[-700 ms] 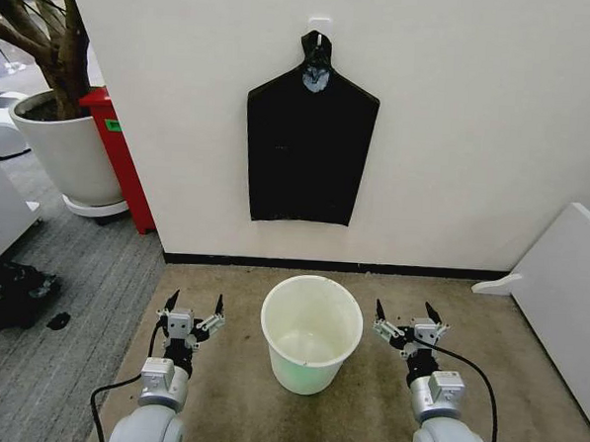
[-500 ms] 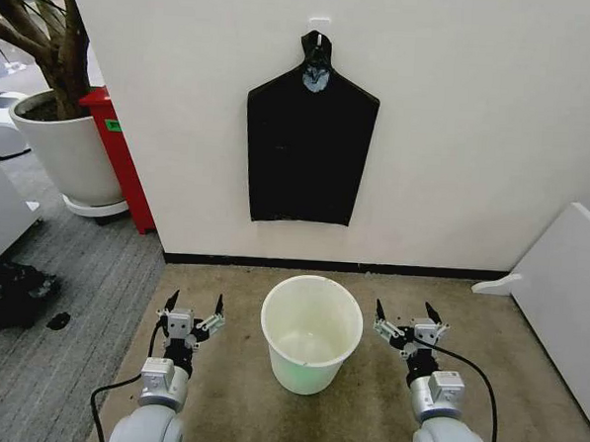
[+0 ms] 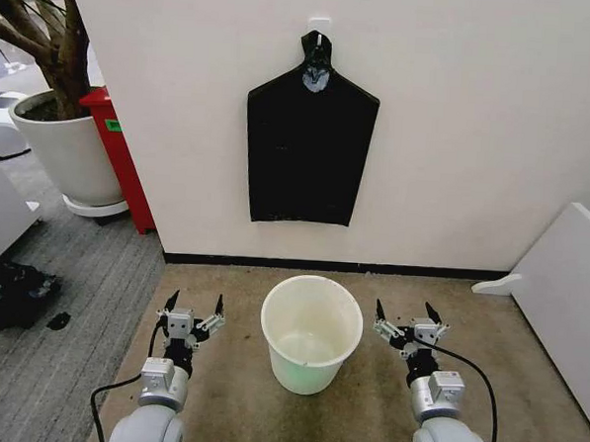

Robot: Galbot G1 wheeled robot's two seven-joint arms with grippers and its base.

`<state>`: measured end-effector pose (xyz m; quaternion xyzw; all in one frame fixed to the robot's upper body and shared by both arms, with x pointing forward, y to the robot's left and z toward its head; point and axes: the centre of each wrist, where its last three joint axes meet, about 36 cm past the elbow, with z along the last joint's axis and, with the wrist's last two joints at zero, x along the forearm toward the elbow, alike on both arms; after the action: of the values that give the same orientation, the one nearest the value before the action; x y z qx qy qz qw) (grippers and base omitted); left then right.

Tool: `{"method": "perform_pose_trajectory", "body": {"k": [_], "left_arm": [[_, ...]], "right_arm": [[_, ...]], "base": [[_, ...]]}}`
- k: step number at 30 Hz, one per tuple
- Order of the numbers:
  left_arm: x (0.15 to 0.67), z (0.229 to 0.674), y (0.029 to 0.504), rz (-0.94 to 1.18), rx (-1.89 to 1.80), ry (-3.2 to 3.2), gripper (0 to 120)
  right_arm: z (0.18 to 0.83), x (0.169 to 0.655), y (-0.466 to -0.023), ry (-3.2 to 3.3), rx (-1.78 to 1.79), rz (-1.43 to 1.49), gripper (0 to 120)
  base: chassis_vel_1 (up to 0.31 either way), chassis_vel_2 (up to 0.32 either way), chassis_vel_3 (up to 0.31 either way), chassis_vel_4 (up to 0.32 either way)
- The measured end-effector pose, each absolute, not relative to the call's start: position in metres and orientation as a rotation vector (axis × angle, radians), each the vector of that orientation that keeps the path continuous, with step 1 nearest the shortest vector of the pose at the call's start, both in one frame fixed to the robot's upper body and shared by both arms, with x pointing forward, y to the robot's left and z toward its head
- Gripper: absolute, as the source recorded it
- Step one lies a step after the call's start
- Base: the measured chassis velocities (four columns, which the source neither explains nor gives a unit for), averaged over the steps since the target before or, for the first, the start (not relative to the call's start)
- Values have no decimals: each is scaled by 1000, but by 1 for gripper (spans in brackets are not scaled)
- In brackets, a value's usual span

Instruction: Place the garbage bag over the trash bin.

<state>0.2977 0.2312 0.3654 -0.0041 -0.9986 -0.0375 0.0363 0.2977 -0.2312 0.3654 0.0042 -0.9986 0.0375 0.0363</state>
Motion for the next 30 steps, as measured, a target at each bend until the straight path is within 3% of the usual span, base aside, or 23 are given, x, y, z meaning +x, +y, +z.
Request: {"method": "perform_pose_trajectory", "body": {"k": [20,30], "left_arm": [[296,367,233,-113,-9,-3068,100],[254,436,272,-71,96,-3177,100]], "right_arm": [[367,296,-231,-3069,13,114,100],[439,242,-215,-3236,-4,-16,100]], "base": [[0,0,0,0],[0,0,0,0]]}}
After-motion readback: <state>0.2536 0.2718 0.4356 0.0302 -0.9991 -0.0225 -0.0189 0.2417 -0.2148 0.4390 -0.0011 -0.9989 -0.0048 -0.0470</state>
